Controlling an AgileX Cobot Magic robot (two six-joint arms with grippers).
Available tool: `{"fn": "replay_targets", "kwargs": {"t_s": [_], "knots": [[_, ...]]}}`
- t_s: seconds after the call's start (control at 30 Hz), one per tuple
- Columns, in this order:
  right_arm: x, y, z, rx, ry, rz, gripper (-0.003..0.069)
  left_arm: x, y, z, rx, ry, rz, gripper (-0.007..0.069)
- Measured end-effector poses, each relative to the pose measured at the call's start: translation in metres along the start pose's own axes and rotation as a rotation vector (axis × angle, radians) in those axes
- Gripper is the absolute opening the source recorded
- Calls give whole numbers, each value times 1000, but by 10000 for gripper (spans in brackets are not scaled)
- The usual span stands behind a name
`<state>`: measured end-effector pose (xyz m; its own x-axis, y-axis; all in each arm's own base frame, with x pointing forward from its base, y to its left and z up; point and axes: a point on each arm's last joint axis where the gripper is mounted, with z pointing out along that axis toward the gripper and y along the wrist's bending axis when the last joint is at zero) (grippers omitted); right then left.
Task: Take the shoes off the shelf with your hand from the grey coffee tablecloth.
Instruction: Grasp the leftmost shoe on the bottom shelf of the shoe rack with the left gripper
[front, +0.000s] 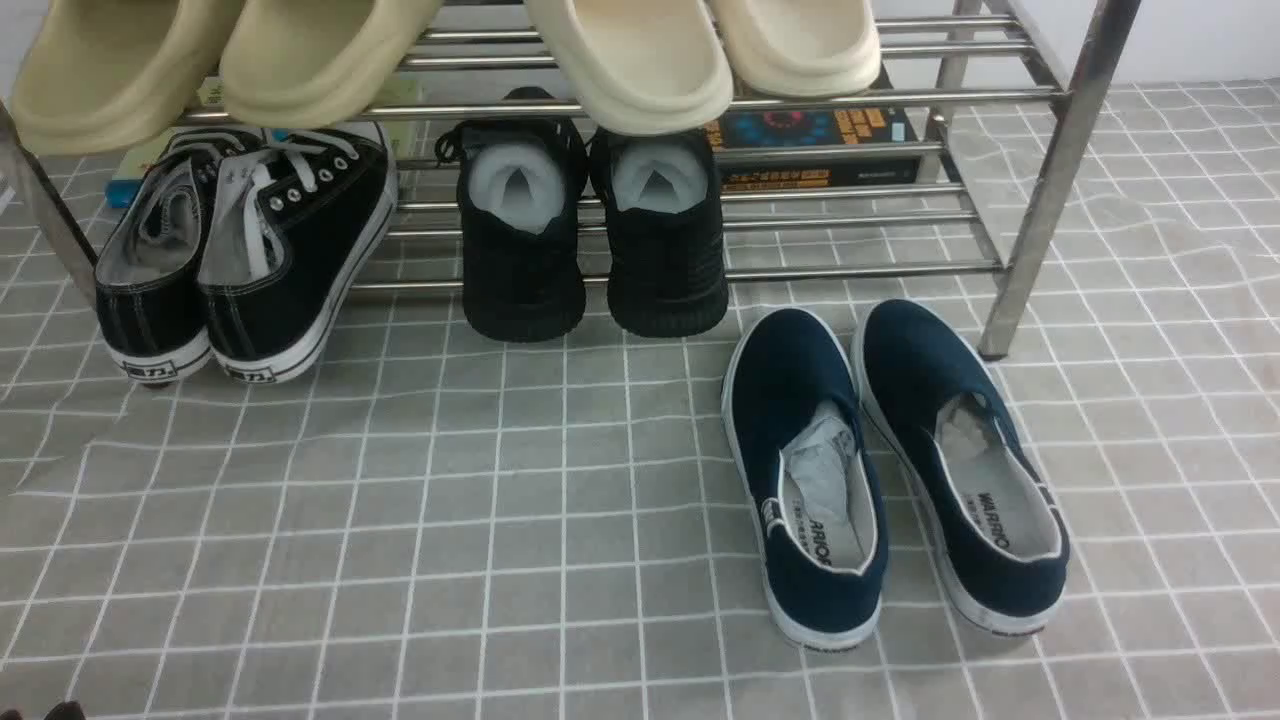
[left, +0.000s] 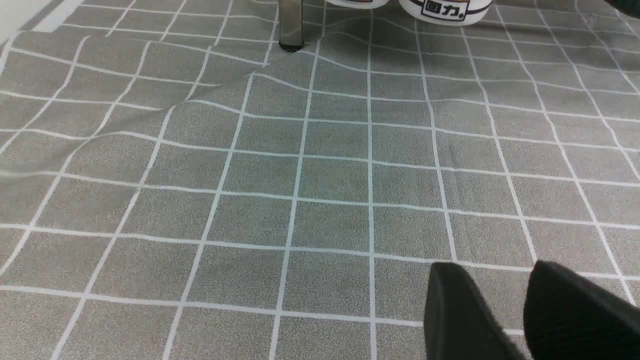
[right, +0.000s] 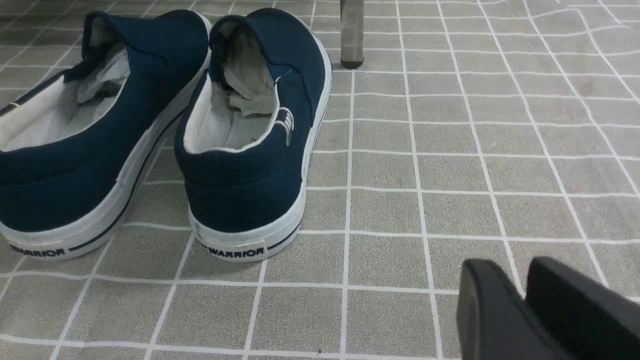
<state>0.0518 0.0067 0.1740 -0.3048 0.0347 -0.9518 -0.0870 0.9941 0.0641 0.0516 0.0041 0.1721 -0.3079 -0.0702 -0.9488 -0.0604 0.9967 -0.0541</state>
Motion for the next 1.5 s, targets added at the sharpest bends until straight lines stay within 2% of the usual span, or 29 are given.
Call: {"fn": "replay_targets", "kwargs": {"t_s": [0.27, 0.4, 0.47, 0.53, 0.57, 0.6, 0.63, 0.67, 0.7, 0.77, 0.87, 1.0, 1.1, 1.2, 1.27, 1.3, 1.43, 1.5], "knots": [[0, 0, 0, 0, 0, 0, 148, 0, 0, 0, -2, 0, 5, 240], [0, 0, 0, 0, 0, 0, 149, 0, 2, 0, -23, -4, 54, 240], [0, 0, 0, 0, 0, 0, 150, 0, 2, 0, -19, -13, 14, 240], [0, 0, 0, 0, 0, 0, 151, -1, 0, 1, -1, -19, -102, 240], [0, 0, 0, 0, 0, 0, 154, -1, -4, 1, 45, -24, -337, 240], [0, 0, 0, 0, 0, 0, 154, -1, -4, 1, 45, -24, -354, 240], [0, 0, 0, 0, 0, 0, 157, -2, -7, 1, 92, -14, -608, 240], [0, 0, 0, 0, 0, 0, 159, -2, -9, 1, 117, -8, -738, 240], [0, 0, 0, 0, 0, 0, 159, -2, -10, 0, 120, -4, -775, 240], [0, 0, 0, 0, 0, 0, 163, -3, -12, 0, 156, 17, -1043, 240], [0, 0, 0, 0, 0, 0, 167, -4, -13, 0, 167, 13, -1130, 240], [0, 0, 0, 0, 0, 0, 173, -9, -11, 0, 184, -47, -1131, 239], [0, 0, 0, 0, 0, 0, 176, -10, -10, 0, 182, -61, -1103, 211], [0, 0, 0, 0, 0, 0, 181, -17, -12, -5, 169, -31, -1011, 100], [0, 0, 0, 0, 0, 0, 187, -38, -14, -15, 169, -23, -920, 18], [0, 0, 0, 0, 0, 0, 187, -42, -14, -17, 171, -23, -917, 15], [0, 0, 0, 0, 0, 0, 194, -78, -15, -11, 84, 66, -811, 1], [0, 0, 0, 0, 0, 0, 199, -97, -15, 9, 11, 155, -753, 1]]}}
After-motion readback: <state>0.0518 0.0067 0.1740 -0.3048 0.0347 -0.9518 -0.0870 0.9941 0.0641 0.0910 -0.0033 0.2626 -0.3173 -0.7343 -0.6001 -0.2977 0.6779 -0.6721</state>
